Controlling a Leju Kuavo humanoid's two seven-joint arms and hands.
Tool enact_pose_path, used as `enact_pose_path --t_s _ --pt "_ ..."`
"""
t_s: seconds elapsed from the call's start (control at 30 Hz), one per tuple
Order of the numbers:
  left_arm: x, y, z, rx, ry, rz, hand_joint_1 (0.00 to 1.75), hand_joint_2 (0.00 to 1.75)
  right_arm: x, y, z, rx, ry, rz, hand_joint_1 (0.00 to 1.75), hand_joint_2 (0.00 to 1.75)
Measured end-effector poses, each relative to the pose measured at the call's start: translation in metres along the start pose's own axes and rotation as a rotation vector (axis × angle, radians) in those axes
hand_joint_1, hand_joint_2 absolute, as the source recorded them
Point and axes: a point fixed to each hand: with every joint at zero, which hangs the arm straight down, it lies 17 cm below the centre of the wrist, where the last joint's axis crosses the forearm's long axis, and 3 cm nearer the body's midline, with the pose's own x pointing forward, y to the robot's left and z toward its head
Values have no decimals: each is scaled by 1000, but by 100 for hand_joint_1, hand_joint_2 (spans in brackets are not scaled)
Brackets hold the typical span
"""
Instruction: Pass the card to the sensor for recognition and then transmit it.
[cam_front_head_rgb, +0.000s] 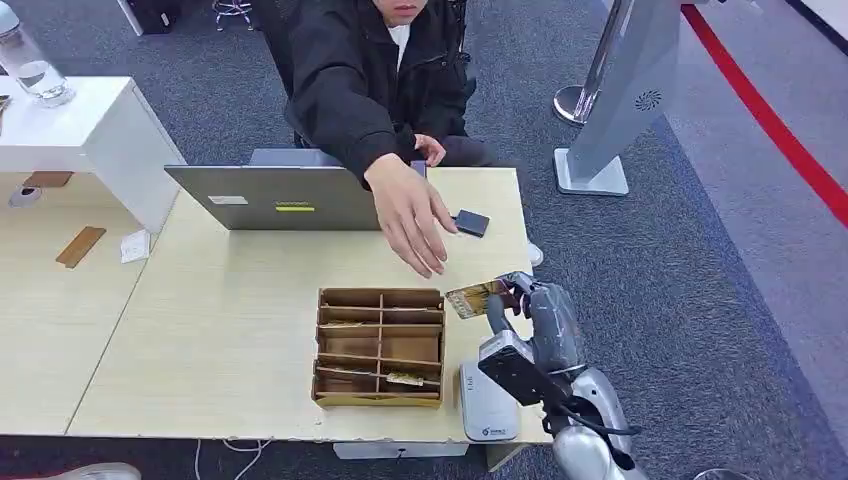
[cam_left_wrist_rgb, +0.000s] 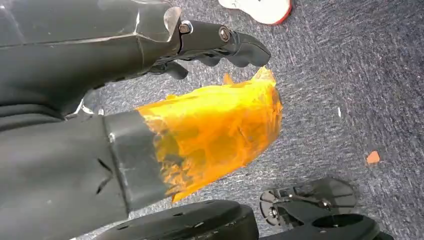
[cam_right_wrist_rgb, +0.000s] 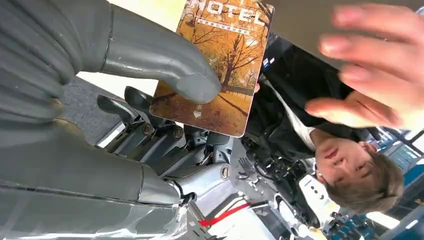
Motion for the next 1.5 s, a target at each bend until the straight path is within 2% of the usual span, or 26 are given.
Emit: enact_pose_path --t_s 0.33,1.0,1.03,1.07,1.1,1.5 --pt "1 0 0 -2 0 -8 0 0 10 3 -6 8 -28 1 175 175" --pt "10 -3 0 -19 -16 -39 0 0 88 27 -71 36 -190 -30 175 175" --pt "10 -3 0 -19 -16 -40 0 0 90 28 -73 37 -194 -32 164 175" --pt "11 -3 0 -19 -17 -41 0 0 92 29 -74 39 -197 -34 44 175" --pt "11 -3 0 -19 -18 -43 0 0 93 30 -74 41 -199 -36 0 175" --pt "11 -3 -1 -18 -18 -42 0 0 99 41 -75 48 -203 -37 0 175"
